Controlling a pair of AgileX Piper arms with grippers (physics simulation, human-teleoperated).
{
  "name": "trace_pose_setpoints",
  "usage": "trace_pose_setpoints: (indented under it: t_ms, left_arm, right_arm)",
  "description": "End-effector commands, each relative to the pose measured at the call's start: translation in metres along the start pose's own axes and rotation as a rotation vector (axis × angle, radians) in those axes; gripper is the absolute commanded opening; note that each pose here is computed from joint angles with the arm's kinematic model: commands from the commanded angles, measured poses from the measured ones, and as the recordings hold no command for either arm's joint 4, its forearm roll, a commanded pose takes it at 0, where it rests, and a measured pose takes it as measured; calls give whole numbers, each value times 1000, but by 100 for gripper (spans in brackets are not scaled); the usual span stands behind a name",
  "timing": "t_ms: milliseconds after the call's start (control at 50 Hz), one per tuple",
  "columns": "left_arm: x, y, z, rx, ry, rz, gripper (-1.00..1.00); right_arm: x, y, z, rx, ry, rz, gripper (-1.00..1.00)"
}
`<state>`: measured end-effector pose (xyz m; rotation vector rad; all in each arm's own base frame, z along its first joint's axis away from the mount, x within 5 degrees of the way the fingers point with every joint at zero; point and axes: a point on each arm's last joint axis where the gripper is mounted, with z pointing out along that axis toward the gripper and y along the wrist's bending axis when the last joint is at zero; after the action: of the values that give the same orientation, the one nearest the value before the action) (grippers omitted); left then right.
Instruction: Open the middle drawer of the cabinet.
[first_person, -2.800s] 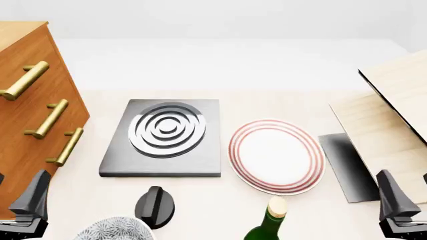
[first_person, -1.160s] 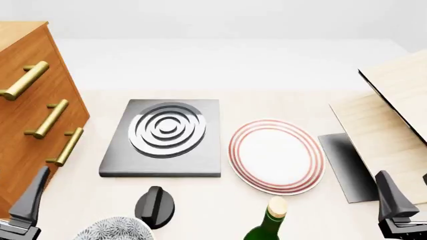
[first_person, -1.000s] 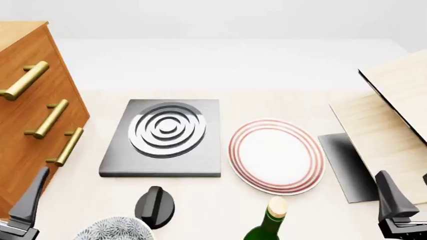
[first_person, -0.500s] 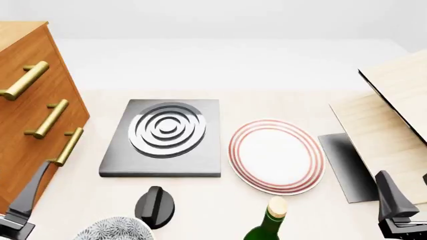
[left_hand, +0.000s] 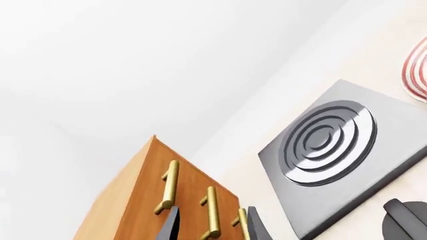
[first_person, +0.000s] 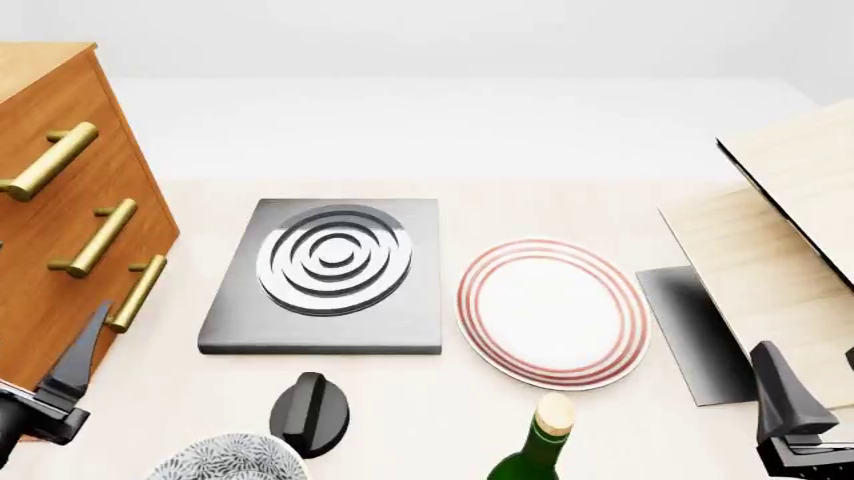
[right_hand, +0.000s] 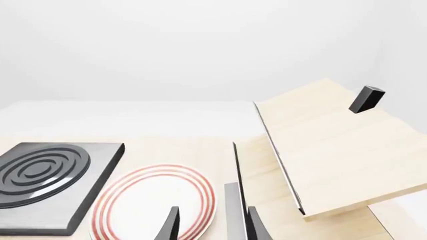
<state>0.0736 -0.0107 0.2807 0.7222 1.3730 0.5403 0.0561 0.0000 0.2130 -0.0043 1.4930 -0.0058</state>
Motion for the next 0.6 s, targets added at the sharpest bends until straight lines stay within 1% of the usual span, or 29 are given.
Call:
trace_pose_setpoints:
  t_ms: [20, 120, 220, 400, 440, 480, 520, 600]
  left_arm:
    - [7, -4, 11, 4, 33, 32, 100]
    - [9, -6, 16, 6, 42, 48, 100]
    - [14, -14, 20, 31, 44, 77, 100]
    - [18, -18, 27, 50, 47, 104, 100]
    - [20, -22, 30, 64, 52, 115, 100]
    - [22, -22, 32, 59, 63, 119, 100]
    - [27, -27, 33, 67, 70, 145, 100]
    - [29, -28, 34, 74, 81, 154, 100]
  right_arm:
    - [-1, 0, 0, 0, -5, 1, 100]
    - [-1, 0, 0, 0, -5, 1, 100]
    - [-1, 0, 0, 0, -5, 1, 100]
    - [-1, 0, 0, 0, -4, 1, 100]
    - [-1, 0, 0, 0, -5, 1, 100]
    - [-1, 0, 0, 0, -4, 1, 100]
    - [-1, 0, 0, 0, -4, 1, 100]
    - [-1, 0, 0, 0, -5, 1, 100]
